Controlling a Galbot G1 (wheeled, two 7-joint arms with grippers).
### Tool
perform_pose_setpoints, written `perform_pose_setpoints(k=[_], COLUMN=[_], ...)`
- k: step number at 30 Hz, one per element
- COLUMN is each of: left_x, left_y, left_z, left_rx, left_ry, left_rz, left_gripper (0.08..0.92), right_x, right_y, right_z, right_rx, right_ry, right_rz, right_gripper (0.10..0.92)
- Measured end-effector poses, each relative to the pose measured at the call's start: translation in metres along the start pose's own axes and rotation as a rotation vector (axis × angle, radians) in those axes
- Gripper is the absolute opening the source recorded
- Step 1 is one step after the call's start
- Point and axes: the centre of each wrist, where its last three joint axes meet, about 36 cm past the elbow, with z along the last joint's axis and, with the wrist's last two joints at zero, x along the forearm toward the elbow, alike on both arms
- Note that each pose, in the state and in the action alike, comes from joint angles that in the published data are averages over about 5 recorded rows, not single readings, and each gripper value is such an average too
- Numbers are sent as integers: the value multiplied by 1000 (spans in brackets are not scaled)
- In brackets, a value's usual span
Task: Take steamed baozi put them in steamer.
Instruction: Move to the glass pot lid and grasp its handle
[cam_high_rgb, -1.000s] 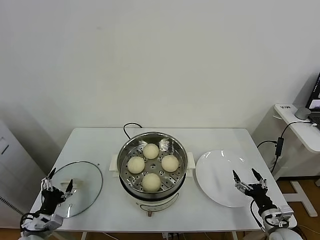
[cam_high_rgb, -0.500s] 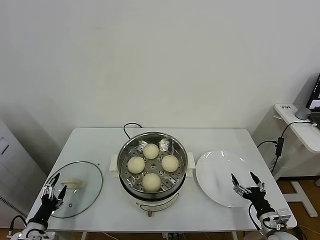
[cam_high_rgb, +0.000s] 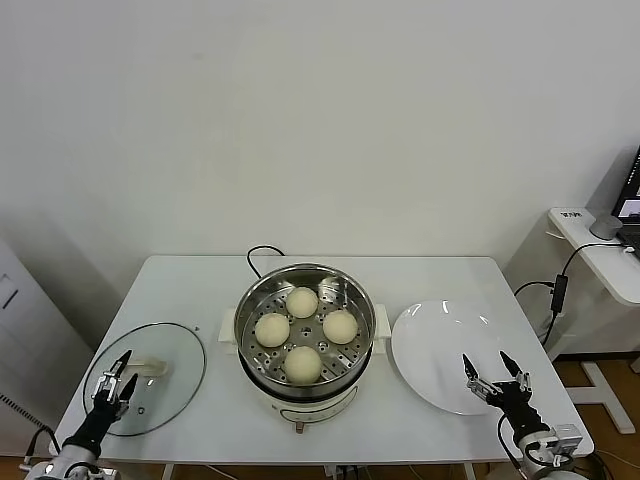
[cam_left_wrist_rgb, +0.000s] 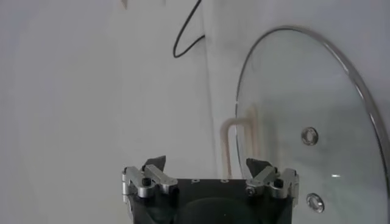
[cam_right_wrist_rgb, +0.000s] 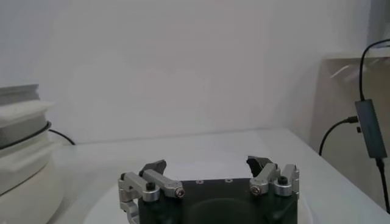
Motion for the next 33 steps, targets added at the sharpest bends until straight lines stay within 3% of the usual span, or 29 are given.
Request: perform_pose_setpoints(k=[11,19,22,33], left_x=[-16,-25,-27,-29], left_y=[1,0,0,-1], left_z=[5,-4,-6,-8], left_rx=[3,42,51,71], left_ry=[32,24,23,21], left_rz=[-25,-24,-26,-20], left_gripper=[823,818,771,456], right_x=[-7,-8,-7,-10], right_y=[2,-1,-3,-3], right_z=[3,1,2,0], right_rx=[3,4,3,-5], right_ry=[10,8,9,4], right_rz=[-20,-15,-11,-11], right_gripper=[823,823,823,823])
